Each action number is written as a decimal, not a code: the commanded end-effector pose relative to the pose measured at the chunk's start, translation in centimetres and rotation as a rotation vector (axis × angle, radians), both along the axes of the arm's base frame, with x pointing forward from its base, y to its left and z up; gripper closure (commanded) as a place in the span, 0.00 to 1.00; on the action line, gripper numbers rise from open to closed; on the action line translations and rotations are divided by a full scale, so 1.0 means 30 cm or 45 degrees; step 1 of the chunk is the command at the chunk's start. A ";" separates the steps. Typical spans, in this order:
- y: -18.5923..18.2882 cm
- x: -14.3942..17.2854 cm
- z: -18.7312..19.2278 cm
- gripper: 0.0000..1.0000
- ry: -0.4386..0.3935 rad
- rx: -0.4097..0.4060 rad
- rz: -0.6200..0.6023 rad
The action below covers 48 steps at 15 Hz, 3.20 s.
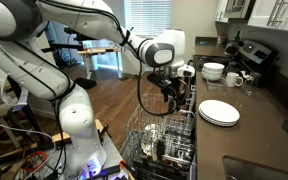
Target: Remove one plate from the pile on the right and put it in the dishwasher
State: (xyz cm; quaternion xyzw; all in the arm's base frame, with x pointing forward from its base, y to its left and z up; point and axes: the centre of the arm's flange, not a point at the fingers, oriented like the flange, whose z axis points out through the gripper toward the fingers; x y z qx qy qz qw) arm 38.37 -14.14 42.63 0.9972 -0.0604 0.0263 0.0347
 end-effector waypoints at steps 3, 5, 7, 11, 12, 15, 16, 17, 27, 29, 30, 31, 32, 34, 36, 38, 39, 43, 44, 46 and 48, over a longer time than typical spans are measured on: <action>-0.002 0.091 0.084 0.00 -0.027 -0.238 0.220; 0.012 0.131 0.100 0.00 -0.051 -0.313 0.320; 0.025 0.180 0.103 0.00 -0.091 -0.378 0.425; 0.056 0.299 0.064 0.00 -0.181 -0.481 0.625; 0.064 0.323 0.053 0.00 -0.199 -0.497 0.664; 0.095 0.419 0.001 0.00 -0.241 -0.533 0.772; 0.104 0.441 -0.012 0.00 -0.252 -0.543 0.800; 0.115 0.469 -0.031 0.00 -0.249 -0.575 0.818; 0.179 0.562 -0.079 0.00 -0.144 -0.705 0.765; 0.207 0.556 -0.086 0.00 -0.102 -0.710 0.708; 0.219 0.555 -0.091 0.00 -0.091 -0.712 0.677; 0.235 0.556 -0.099 0.00 -0.083 -0.735 0.640; 0.250 0.556 -0.104 0.00 -0.077 -0.742 0.614; 0.275 0.560 -0.119 0.00 -0.077 -0.780 0.582; 0.293 0.565 -0.140 0.00 -0.081 -0.850 0.570; 0.301 0.571 -0.166 0.00 -0.070 -0.919 0.569; 0.300 0.577 -0.184 0.00 -0.061 -0.943 0.565; 0.269 0.606 -0.254 0.00 -0.012 -0.991 0.581; 0.261 0.614 -0.267 0.00 0.001 -0.998 0.588; 0.237 0.635 -0.285 0.00 0.007 -1.007 0.600; 0.215 0.655 -0.294 0.00 0.007 -1.018 0.597</action>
